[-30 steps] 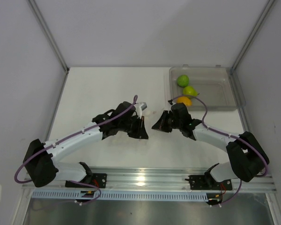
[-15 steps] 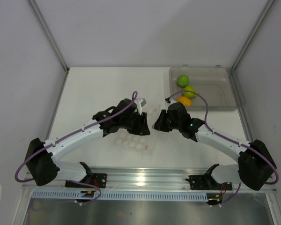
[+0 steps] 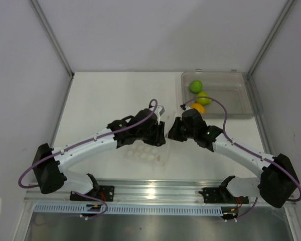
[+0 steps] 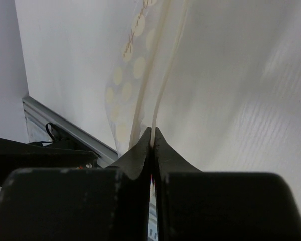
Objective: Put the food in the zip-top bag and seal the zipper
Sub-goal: Open the zipper of the food storage bag at the center of the board.
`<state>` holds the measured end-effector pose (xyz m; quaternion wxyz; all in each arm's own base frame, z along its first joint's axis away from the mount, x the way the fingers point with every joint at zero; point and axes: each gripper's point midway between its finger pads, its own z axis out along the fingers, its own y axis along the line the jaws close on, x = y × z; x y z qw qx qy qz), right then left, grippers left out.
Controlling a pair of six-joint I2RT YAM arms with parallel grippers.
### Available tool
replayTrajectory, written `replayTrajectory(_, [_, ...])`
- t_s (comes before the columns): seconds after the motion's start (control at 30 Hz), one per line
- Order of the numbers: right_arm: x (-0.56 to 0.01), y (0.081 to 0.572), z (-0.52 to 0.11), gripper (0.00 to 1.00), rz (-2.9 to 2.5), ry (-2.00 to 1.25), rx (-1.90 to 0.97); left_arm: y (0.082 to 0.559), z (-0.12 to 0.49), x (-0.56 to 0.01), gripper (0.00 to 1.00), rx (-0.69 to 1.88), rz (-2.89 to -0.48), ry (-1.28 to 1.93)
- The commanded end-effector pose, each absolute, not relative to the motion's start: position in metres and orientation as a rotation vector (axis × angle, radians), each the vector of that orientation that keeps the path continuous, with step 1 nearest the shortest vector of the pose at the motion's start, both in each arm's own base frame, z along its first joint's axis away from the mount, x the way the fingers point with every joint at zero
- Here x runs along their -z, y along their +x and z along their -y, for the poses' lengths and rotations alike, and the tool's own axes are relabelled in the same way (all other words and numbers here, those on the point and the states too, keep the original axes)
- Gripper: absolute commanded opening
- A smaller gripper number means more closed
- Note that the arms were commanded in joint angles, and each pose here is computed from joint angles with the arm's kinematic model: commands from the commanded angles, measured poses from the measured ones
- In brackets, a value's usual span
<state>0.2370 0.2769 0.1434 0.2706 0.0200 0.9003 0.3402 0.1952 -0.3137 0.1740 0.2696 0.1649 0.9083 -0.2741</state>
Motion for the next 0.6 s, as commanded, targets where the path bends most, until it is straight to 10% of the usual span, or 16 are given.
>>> replayTrajectory(0.0, [-0.177, 0.243, -0.279, 0.0, -2.357, 0.14, -0.955, 0.205, 0.317, -0.188, 0.46, 0.634, -2.365, 0.45])
replayTrajectory(0.57, [-0.176, 0.242, -0.276, 0.0, -2.365, 0.183, -0.925, 0.202, 0.339, -0.185, 0.48, 0.602, -2.341, 0.468])
